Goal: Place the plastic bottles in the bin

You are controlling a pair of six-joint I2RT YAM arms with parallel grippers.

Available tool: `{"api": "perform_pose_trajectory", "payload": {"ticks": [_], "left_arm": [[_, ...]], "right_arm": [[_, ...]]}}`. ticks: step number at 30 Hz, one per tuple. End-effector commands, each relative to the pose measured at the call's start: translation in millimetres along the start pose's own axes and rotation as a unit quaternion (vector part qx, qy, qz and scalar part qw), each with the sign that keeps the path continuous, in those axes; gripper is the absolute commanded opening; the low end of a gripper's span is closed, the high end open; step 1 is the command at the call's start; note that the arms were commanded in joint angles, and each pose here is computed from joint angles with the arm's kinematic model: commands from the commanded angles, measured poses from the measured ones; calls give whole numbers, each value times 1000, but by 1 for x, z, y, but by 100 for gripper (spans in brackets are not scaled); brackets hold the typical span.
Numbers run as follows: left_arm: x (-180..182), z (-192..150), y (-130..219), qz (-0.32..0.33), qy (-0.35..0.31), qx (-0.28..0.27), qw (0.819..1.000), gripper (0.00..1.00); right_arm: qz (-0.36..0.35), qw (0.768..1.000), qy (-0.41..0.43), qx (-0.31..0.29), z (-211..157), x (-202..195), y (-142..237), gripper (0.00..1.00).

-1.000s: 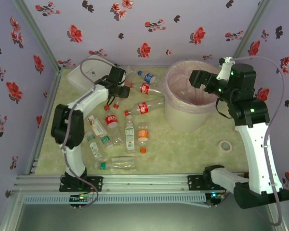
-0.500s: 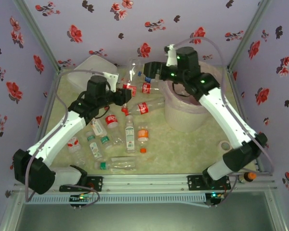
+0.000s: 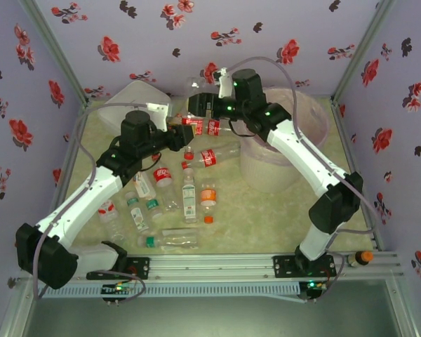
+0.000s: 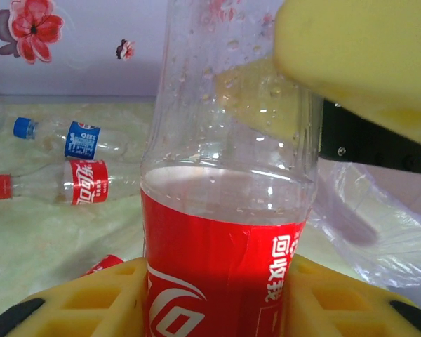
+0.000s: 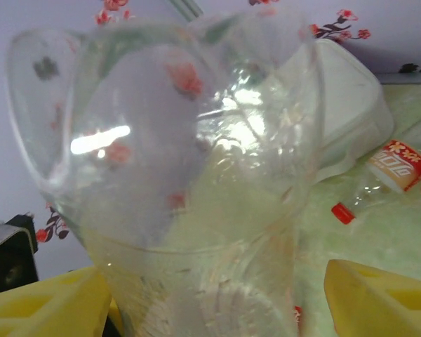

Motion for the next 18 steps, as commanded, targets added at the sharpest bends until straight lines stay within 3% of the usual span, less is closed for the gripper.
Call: {"api": "perform_pose_trajectory", "payload": {"ticks": [1,9,15,18], "left_arm": [[-12,15,1,-26,0,-26,999,42],[-10,17,1,-21,2,-28,999,46],[0,14,11,9,17,-27,999,78],[13,8,21,42,34,-28,998,87]], "right_arm": [[26,1000,-5,11,-5,1,-12,77],[17,1000,15,4,-1,6,-4,51],[-17,997,72,-21,20,20,22,41],[-63,991,106,-44,38,24,48,38]]}}
Point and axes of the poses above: each hand's point on the last joint's axis, 136 mm out from that joint toward the fingers, its own y axis back along the fingers, its own x axis along the line the jaws close on, z = x × y, the point moved 3 cm from there along y, back along the fingers, and after that the axes turned 3 degrees about -y, right-handed, at the moved point
